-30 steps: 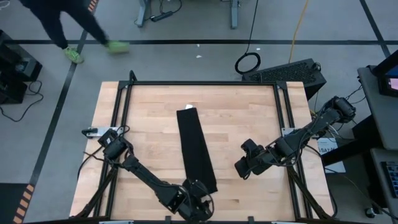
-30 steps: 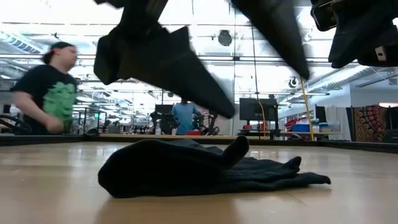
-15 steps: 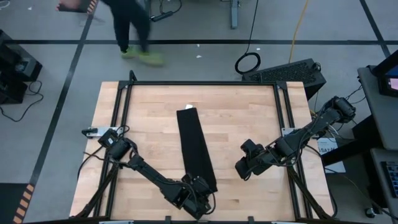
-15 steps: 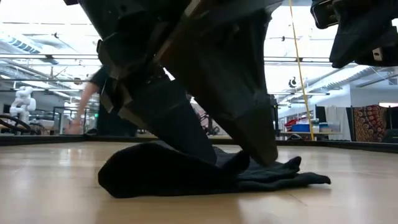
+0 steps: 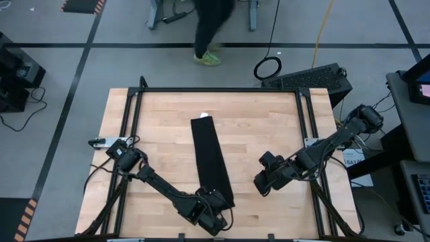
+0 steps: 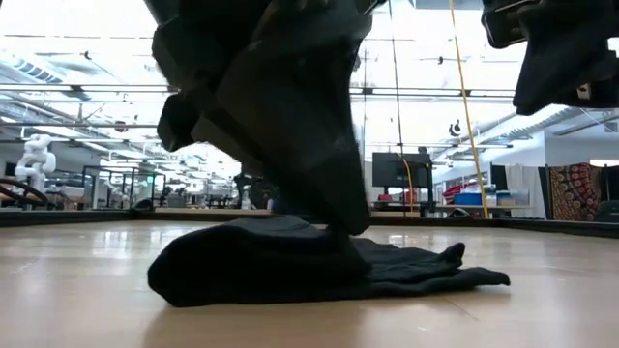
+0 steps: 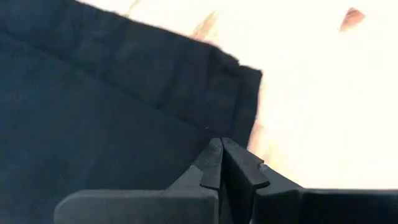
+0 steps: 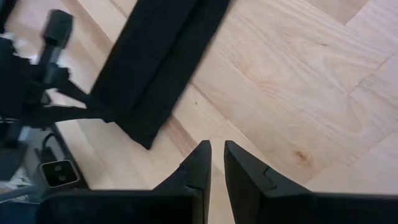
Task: Roll napkin
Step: Fold the black napkin
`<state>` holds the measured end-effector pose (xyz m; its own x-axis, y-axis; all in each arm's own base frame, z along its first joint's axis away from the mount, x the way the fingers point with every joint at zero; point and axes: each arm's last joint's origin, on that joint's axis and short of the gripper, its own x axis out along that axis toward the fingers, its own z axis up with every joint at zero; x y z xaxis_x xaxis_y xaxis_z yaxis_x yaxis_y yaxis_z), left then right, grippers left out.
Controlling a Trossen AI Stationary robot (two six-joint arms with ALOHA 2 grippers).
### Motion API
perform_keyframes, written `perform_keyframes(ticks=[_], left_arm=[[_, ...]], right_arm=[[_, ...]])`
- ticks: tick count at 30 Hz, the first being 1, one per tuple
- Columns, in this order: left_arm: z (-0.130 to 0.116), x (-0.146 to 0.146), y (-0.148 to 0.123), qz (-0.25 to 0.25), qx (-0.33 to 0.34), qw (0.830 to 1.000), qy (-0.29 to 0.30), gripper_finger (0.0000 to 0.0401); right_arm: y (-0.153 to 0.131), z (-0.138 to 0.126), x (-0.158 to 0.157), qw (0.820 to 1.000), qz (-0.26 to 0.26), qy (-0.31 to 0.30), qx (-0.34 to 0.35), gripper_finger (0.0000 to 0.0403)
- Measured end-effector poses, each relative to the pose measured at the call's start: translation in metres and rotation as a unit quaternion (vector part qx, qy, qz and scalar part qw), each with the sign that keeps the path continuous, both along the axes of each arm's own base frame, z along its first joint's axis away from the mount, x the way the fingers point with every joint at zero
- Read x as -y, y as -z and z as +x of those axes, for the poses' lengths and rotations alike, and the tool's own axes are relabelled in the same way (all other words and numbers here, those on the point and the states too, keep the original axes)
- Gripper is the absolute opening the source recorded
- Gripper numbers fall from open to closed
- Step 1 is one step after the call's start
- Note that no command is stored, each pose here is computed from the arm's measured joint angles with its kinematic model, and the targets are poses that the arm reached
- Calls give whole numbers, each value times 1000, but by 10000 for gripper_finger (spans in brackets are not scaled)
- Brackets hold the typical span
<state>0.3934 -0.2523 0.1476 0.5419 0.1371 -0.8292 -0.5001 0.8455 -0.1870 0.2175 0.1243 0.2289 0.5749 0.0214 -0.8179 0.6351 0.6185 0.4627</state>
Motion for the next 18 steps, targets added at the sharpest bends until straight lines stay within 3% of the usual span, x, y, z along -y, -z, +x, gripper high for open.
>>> perform_keyframes(ticks=[6, 11, 18], left_arm=[[0, 2, -3, -15, -2, 1000, -4, 8], [-7, 13, -5, -25, 0, 1000, 11, 11], [-22, 37, -7, 28, 43, 998, 38, 106]], right_arm=[[14, 12, -9, 1000, 16, -13, -7, 36], [27, 24, -21, 997, 46, -65, -12, 36], [33, 27, -26, 993, 63, -97, -26, 36]])
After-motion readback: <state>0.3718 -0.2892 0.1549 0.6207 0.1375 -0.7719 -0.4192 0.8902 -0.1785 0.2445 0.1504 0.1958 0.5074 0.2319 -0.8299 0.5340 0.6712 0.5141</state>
